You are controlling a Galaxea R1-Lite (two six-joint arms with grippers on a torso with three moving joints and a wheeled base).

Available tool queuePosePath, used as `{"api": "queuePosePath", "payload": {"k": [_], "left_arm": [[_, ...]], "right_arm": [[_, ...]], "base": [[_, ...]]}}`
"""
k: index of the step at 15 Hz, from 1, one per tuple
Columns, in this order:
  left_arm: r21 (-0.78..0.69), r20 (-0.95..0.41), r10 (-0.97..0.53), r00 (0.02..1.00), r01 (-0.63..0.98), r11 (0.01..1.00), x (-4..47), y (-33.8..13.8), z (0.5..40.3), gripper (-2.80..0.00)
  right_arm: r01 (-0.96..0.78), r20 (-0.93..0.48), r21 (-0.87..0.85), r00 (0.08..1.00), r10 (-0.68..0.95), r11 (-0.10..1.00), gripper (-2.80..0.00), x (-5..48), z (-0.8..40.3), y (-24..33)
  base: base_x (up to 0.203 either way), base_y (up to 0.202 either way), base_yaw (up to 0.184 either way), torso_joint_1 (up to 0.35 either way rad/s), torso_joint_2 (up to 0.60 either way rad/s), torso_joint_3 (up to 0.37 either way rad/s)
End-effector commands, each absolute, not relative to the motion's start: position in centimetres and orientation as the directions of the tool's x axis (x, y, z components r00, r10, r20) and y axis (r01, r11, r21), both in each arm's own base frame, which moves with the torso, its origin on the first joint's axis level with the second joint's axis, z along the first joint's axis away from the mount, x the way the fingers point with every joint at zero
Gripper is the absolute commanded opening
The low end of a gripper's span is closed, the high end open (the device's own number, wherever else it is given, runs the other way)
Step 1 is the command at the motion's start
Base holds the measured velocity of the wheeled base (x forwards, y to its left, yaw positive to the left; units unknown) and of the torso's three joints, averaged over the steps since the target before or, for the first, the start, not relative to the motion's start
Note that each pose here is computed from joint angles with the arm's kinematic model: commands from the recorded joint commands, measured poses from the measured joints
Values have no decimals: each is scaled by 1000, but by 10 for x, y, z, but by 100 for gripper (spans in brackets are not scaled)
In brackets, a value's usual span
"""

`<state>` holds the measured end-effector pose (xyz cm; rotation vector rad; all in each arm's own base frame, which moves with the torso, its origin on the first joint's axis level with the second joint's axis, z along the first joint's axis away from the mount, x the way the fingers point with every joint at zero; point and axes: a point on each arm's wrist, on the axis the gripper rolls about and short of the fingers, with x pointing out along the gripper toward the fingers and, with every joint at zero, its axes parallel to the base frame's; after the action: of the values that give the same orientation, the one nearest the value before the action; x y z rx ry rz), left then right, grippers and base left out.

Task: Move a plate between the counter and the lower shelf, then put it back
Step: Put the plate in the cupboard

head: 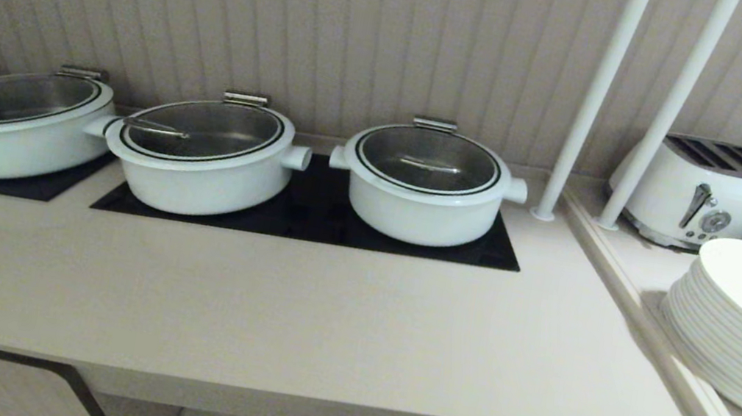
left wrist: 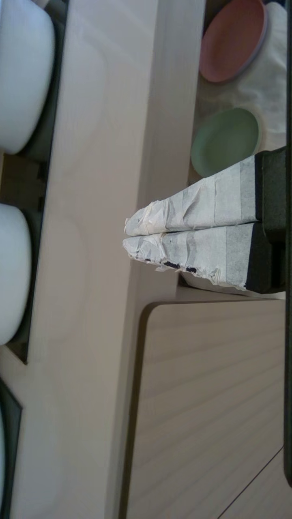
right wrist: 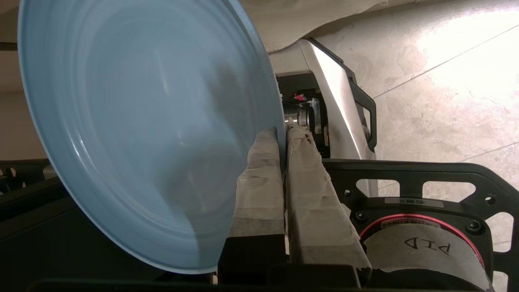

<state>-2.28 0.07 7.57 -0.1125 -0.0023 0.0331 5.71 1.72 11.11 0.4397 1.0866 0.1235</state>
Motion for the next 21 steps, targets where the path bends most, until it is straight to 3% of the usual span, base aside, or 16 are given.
{"api": "queuePosePath", "payload": {"k": [1,13,21], "left_arm": [[-113,0,34,999,-33,993,-23,1,76,-280],[-113,0,34,999,-33,993,-23,1,76,-280],[-113,0,34,999,-34,993,-23,1,75,-280]], "right_arm": [[109,-824,421,460,330,900,-280,57,111,18],[108,-818,435,464,342,894,-280,56,112,18],[106,-814,437,469,343,893,-280,53,112,17]], "base": [[0,0,0,-159,306,149],[0,0,0,-174,348,173],[0,0,0,-263,527,260]]}}
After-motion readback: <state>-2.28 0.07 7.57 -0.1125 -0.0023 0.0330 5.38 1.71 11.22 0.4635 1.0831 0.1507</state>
